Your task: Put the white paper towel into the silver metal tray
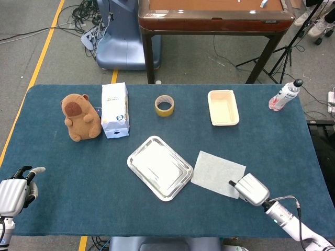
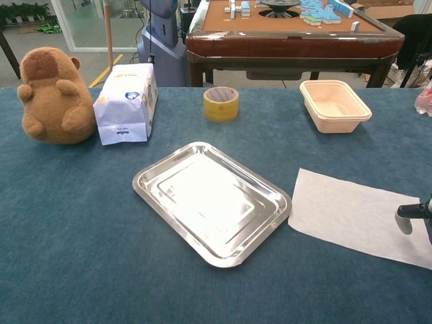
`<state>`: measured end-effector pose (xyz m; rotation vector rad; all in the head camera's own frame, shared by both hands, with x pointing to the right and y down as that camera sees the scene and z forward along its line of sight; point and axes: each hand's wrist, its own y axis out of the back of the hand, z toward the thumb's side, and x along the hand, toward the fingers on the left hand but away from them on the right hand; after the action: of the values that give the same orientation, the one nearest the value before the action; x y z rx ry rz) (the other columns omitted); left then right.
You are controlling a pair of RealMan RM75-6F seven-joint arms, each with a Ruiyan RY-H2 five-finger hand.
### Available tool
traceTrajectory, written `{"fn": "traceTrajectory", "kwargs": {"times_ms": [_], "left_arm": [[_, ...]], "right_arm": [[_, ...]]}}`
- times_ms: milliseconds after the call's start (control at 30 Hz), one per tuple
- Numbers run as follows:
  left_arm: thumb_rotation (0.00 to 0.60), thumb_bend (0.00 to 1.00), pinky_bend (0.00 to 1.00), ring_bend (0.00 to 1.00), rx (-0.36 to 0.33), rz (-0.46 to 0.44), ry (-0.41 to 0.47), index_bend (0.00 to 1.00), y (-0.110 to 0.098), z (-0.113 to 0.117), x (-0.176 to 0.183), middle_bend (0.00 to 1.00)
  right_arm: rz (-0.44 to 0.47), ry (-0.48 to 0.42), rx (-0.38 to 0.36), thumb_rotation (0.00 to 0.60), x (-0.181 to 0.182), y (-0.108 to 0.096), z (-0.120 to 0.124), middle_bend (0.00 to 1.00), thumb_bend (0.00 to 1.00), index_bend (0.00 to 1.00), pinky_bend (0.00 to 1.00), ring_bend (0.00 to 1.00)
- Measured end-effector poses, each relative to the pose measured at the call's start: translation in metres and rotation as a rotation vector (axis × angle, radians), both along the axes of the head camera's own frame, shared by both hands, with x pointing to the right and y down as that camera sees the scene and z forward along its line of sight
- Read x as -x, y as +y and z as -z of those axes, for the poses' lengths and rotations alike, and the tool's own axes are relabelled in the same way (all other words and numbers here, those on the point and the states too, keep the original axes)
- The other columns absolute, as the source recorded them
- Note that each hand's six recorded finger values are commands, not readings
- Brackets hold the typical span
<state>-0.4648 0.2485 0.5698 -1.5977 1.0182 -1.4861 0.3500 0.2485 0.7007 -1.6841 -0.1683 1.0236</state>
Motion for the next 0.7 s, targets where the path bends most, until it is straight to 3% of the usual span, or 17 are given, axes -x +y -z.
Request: {"fn": "traceTrajectory", "kwargs": {"times_ms": [433, 700], "left_arm": [[0.6, 0.0, 0.43, 0.23, 0.001, -0.001, -0.001, 0.31, 0.0001, -0.0001, -0.0001, 0.28], [0.6, 0.0, 0.43, 0.23, 0.002, 0.001, -0.001, 0.31, -0.0001, 0.0, 0.0001, 0.28]], "right_arm": [[-0.014, -0.022, 0.008, 0.6, 0.0029, -0.0001, 0.0013, 1.0, 0.33, 0.48, 1.0, 1.0], [-0.02, -0.03, 0.004, 0.6, 0.0051, -0.0007, 0.0017, 1.0, 0.34, 0.48, 1.0, 1.0]]}}
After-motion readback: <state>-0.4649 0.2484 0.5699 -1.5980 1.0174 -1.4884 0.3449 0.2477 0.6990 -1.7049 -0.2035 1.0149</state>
